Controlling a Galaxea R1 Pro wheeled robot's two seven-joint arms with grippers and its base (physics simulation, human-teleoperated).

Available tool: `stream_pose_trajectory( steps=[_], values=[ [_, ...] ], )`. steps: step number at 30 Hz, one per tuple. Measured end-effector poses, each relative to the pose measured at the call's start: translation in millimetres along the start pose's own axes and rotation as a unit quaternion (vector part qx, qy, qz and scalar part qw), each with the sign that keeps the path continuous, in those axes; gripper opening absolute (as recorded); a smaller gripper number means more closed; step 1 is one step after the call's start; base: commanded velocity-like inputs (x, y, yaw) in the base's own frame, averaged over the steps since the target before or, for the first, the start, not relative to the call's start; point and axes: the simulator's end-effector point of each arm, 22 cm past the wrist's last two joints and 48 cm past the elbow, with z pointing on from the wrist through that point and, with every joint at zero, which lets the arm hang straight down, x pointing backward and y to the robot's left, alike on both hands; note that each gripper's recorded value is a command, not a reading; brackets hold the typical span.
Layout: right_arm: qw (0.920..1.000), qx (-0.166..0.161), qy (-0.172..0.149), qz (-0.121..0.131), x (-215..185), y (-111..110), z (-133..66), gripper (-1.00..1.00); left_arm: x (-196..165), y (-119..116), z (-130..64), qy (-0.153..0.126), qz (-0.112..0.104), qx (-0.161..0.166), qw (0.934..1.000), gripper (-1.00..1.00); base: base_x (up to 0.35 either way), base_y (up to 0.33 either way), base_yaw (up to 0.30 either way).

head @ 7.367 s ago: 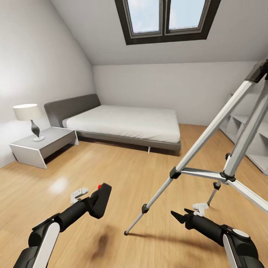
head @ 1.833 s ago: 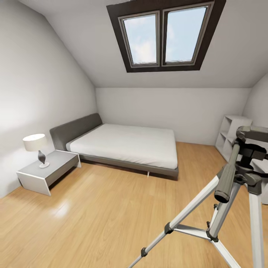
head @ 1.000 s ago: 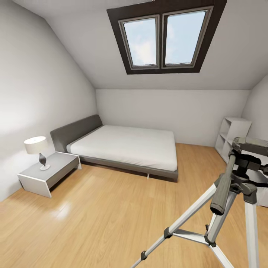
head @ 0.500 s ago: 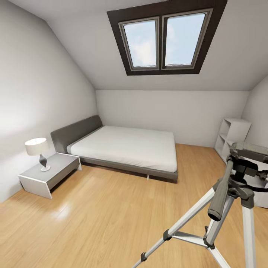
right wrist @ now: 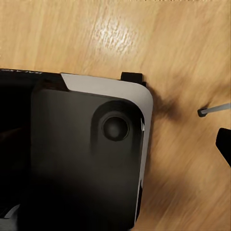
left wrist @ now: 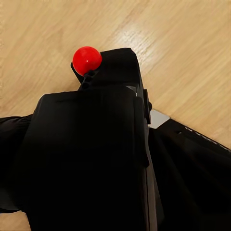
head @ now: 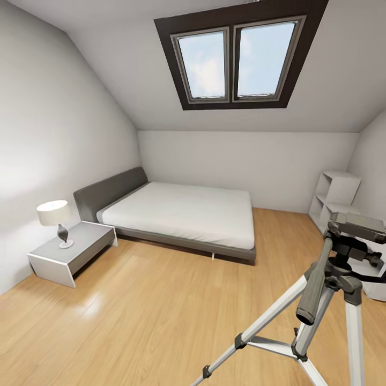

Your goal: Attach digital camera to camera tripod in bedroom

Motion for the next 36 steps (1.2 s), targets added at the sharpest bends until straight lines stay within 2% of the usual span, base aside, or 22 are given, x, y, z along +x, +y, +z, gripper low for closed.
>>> stream_pose_trajectory(
  steps=[36],
  values=[
    [1.0, 0.0, 0.0, 0.0, 1.6, 5.3, -44.4, 1.0, -1.8, 6.5, -44.4, -0.001, -0.001, -0.002, 1.0, -1.0, 0.0, 0.0, 0.0]
  ],
)
